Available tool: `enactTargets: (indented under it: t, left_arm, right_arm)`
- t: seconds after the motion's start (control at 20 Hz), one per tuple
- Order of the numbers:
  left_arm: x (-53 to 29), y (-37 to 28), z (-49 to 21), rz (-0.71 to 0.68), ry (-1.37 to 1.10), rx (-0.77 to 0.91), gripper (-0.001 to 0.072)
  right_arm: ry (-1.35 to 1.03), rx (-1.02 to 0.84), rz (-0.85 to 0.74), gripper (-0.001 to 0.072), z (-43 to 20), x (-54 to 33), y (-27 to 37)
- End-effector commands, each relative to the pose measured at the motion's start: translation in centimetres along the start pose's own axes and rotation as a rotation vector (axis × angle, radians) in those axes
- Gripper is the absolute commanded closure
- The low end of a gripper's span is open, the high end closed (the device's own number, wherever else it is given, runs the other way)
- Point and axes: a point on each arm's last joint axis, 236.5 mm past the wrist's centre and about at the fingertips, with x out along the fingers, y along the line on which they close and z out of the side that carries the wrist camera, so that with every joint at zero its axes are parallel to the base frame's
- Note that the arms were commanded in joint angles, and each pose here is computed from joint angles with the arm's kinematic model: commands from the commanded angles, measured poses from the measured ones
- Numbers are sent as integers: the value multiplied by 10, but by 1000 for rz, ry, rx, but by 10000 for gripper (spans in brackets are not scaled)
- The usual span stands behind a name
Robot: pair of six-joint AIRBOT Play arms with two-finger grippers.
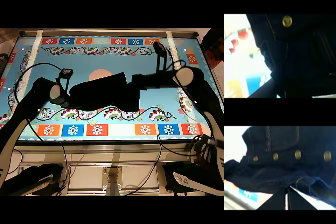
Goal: Fold the clothes and pants, and hang the long-sleeved shirts on hangers.
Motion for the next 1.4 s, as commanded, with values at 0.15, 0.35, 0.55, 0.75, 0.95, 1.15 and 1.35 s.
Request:
enactTargets:
  t: [0.15, 0.35, 0.55, 0.75, 0.95, 1.15, 1.35]
  left_arm:
    - [-9, 18, 88, -72, -351, -303, 675]
    - [11, 35, 115, -120, -422, -541, 674]
    - [21, 23, 133, -208, -464, -665, 675]
    - [12, 17, 132, -185, -478, -594, 676]
    - [-23, 11, 173, -315, -644, -694, 676]
    - [-19, 9, 180, -365, -642, -802, 676]
    - [-5, 8, 181, -414, -610, -947, 675]
  right_arm:
    - [-22, -25, 26, 701, 52, 57, 0]
    - [-127, 33, 30, 701, 85, 78, -6]
    - [-154, 91, 30, 701, 92, 91, -13]
    - [-174, 115, 18, 701, 99, 87, -20]
    - [-267, 196, 28, 701, 122, 79, -28]
    - [-308, 266, 42, 701, 132, 76, -30]
    - [-314, 292, 46, 701, 134, 75, -30]
